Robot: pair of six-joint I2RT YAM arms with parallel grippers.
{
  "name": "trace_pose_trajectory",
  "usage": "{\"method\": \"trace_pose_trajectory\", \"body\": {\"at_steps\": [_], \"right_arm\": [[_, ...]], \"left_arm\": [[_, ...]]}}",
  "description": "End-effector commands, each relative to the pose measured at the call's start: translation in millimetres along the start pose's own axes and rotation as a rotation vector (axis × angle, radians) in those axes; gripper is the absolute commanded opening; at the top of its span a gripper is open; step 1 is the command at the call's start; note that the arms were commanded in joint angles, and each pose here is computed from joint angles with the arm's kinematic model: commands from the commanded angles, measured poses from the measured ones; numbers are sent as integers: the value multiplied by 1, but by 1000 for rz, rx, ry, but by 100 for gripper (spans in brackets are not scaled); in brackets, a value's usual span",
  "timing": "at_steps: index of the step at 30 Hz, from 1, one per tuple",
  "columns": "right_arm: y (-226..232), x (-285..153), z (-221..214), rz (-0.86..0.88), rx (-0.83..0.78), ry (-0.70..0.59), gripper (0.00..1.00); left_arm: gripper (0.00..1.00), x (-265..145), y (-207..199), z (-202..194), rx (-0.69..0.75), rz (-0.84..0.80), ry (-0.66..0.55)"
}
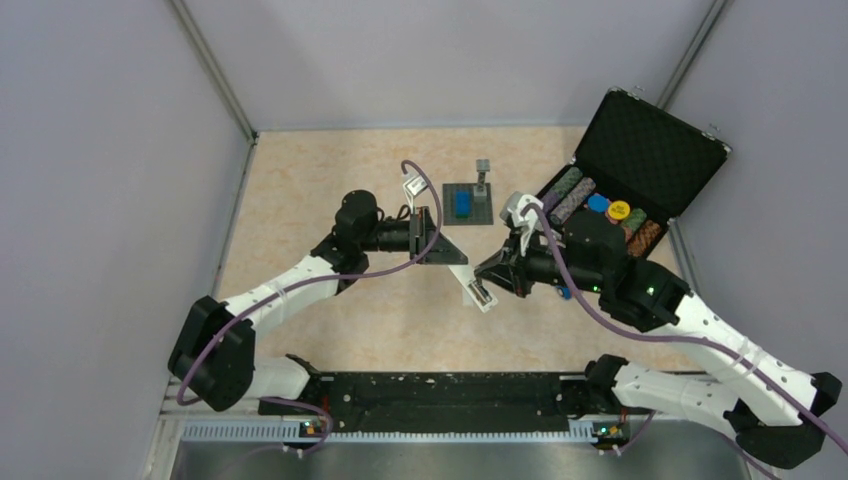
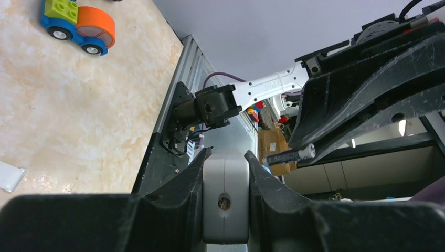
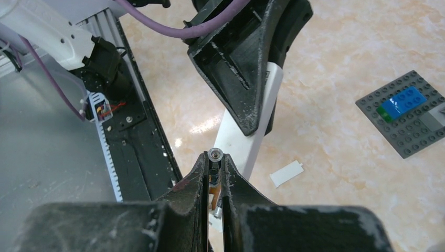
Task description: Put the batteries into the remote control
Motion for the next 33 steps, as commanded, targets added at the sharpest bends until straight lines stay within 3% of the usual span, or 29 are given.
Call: {"method": "trace_pose_trajectory", "body": {"at_steps": [1, 21, 33], "right_arm": [[14, 1, 13, 56, -67, -11, 0], [7, 14, -6, -9, -91, 76, 0], [0, 24, -33, -29, -73, 194, 0]], "left_arm": [[0, -3, -24, 17, 122, -42, -44], [0, -4, -22, 14, 113, -51, -43], [0, -6, -24, 14, 122, -26, -49]]}}
Point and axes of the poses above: each gripper's point midway between its finger pads, its own x axis out along the fingers, its own y axis along the line the jaws close on, z = x × y, the point moved 3 cm from there along -x, back along the fingers, and after that the axes turned 4 degrees about x, right-handed, at the moved point
